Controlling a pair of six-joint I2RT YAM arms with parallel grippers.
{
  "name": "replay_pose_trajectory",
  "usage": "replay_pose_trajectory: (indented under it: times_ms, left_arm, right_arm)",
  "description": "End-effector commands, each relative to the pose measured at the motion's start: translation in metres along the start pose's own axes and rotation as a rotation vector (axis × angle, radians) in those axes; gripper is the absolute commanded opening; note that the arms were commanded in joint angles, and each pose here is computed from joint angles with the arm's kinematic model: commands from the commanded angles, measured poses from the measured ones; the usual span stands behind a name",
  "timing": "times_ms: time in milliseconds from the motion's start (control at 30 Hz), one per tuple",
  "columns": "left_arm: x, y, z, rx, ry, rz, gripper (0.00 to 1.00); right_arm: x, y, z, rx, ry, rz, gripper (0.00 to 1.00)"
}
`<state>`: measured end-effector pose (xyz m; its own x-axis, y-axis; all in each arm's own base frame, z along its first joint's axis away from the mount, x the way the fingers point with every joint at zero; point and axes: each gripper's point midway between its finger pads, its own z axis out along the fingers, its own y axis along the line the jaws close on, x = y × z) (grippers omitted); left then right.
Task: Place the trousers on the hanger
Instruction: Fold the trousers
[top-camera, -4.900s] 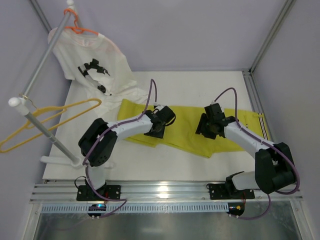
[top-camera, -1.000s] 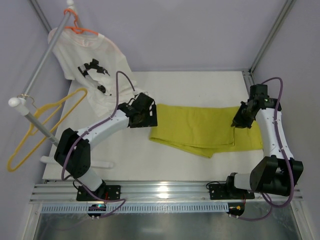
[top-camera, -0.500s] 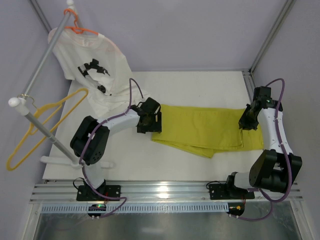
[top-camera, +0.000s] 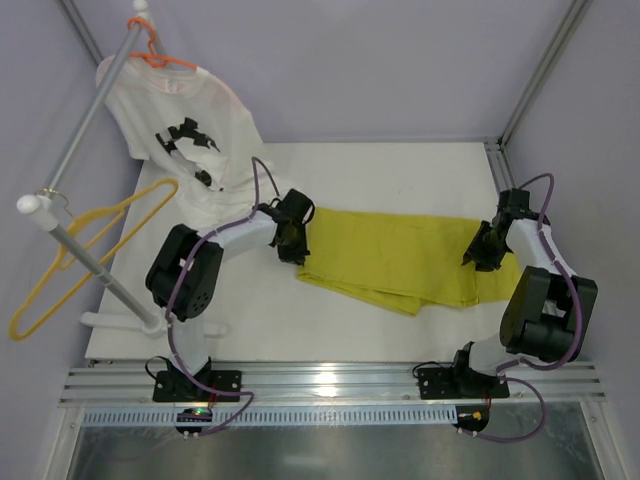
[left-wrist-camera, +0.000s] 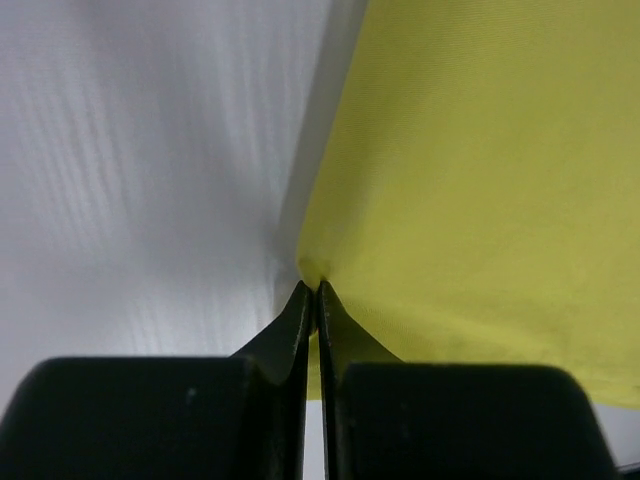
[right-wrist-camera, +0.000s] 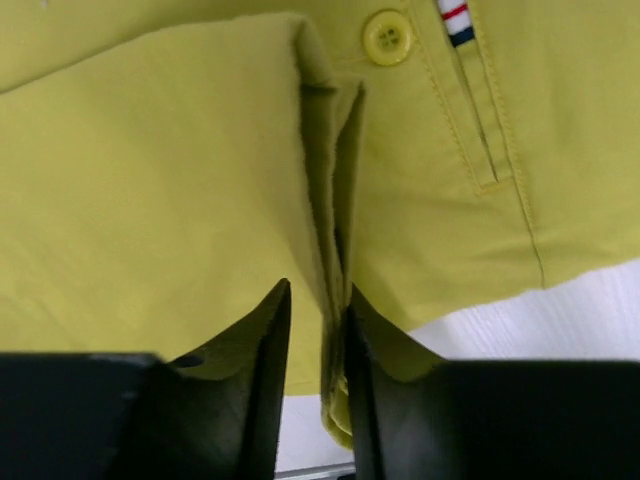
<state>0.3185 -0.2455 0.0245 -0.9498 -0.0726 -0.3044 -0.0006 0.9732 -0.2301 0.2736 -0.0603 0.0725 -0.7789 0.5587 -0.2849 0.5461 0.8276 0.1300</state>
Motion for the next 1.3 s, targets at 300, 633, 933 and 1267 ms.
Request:
replay_pose_trajectory:
  times_ms: [300, 633, 933, 1267]
  left_arm:
    - [0.012, 0.135, -0.031, -0.419, 0.025, -0.175, 0.01]
    - [0.019, 0.154, -0.036, -0.511, 0.008, -0.202, 0.0]
    - [0.012, 0.154, -0.048, -0.518, -0.034, -0.22, 0.02]
    - [-0.016, 0.143, -0.076, -0.484, -0.139, -0.247, 0.62]
  right_arm:
    - [0.007, 0.07, 0.008, -0.432, 0.029, -0.06, 0.56]
    - [0.045, 0.089, 0.024, -0.522, 0.084, -0.066, 0.59]
    - [0.056, 0.102, 0.026, -0.499, 0.077, -0.11, 0.28]
    - [0.035, 0.137, -0.044, -0.361, -0.02, -0.276, 0.04]
